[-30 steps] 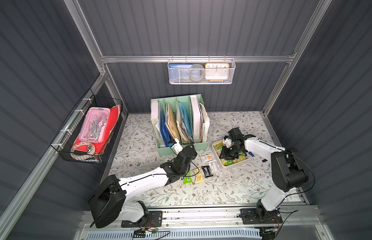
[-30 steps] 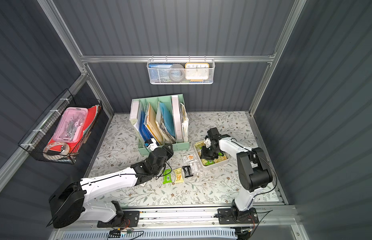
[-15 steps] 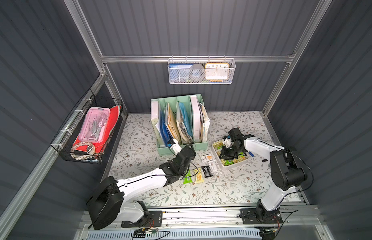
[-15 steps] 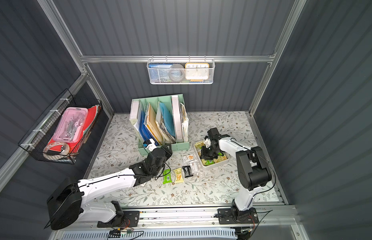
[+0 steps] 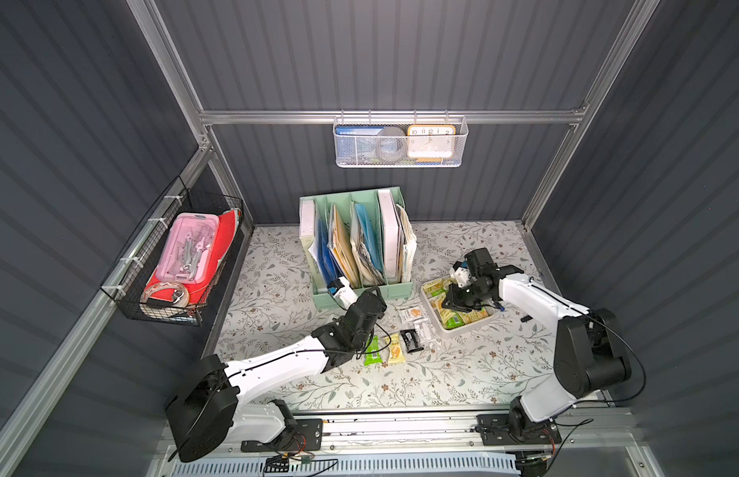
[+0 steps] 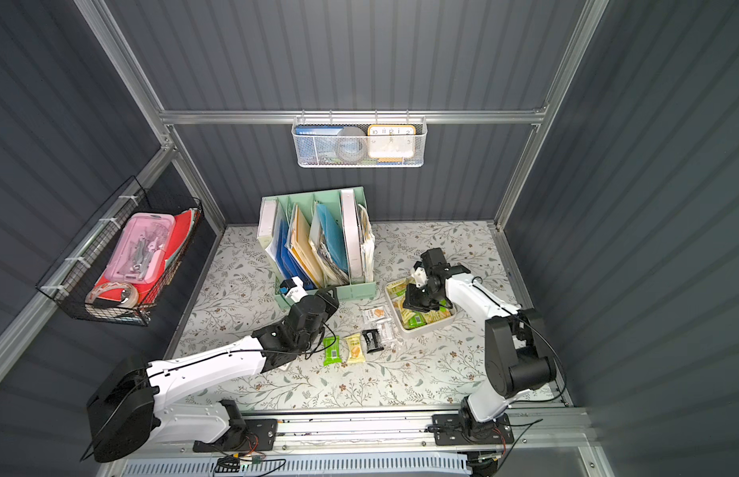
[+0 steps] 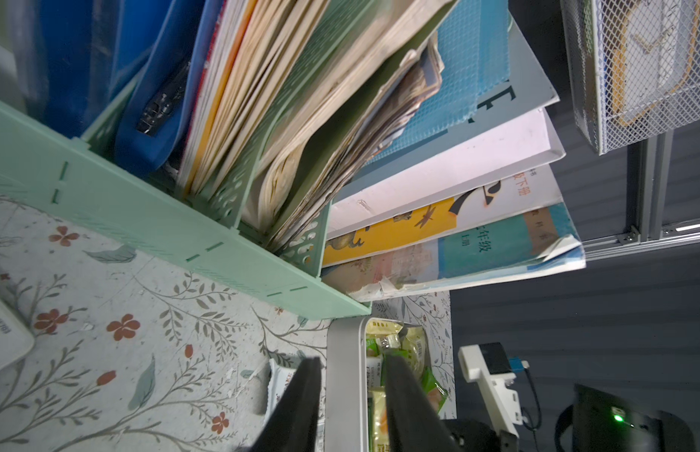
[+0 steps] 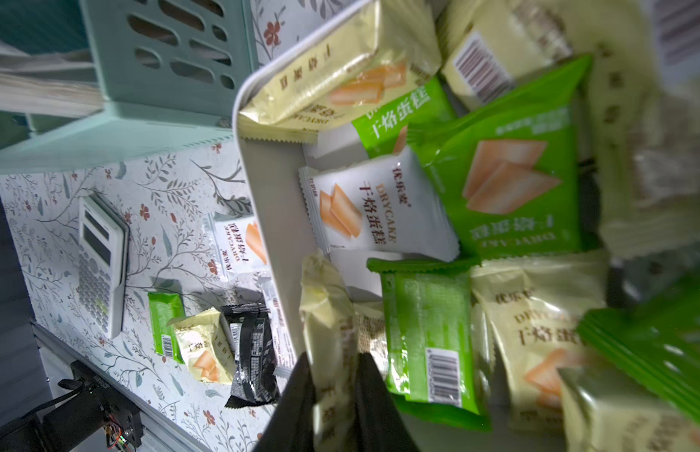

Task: Take the cookies out of the storage box
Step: Pick up the cookie from the storage box, then place the cookie at the center of the board.

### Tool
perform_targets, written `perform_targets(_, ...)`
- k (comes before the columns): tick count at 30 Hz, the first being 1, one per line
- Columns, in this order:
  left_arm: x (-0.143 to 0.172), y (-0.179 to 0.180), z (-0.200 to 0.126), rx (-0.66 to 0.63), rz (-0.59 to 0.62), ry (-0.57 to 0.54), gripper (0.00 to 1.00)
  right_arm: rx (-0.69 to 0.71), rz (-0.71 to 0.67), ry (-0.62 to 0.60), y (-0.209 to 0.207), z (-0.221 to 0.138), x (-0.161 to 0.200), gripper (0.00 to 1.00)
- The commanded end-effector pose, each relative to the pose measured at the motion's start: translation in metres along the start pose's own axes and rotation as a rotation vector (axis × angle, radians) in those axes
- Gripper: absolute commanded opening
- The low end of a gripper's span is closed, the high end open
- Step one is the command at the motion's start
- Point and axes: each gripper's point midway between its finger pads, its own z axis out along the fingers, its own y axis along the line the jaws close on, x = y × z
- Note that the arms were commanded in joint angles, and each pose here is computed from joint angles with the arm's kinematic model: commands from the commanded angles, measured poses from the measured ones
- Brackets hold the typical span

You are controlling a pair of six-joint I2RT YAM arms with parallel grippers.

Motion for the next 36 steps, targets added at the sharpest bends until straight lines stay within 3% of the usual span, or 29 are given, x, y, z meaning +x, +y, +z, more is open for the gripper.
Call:
perform_targets(1,-0.005,0.017,-0.004,-0.058,-0.013,-0.021,0.32,-0.022,0.018,-0.015,0.006,-0.014,0.004,0.19)
perform_targets(8,-0.007,0.032,-0.007,-0.087,-0.055,-0.037,0.31,-0.153,0.011,-0.063,0.050,-0.032,0.007,0.19)
perform_targets(18,-0.015,0.050,-0.019,-0.114,-0.089,-0.052,0.31,-0.330,0.027,-0.075,0.138,0.018,0.022,0.18)
perform_targets(36,-0.028,0.066,-0.038,-0.121,-0.103,-0.078,0.31,-0.300,0.119,-0.009,0.138,0.105,0.019,0.17)
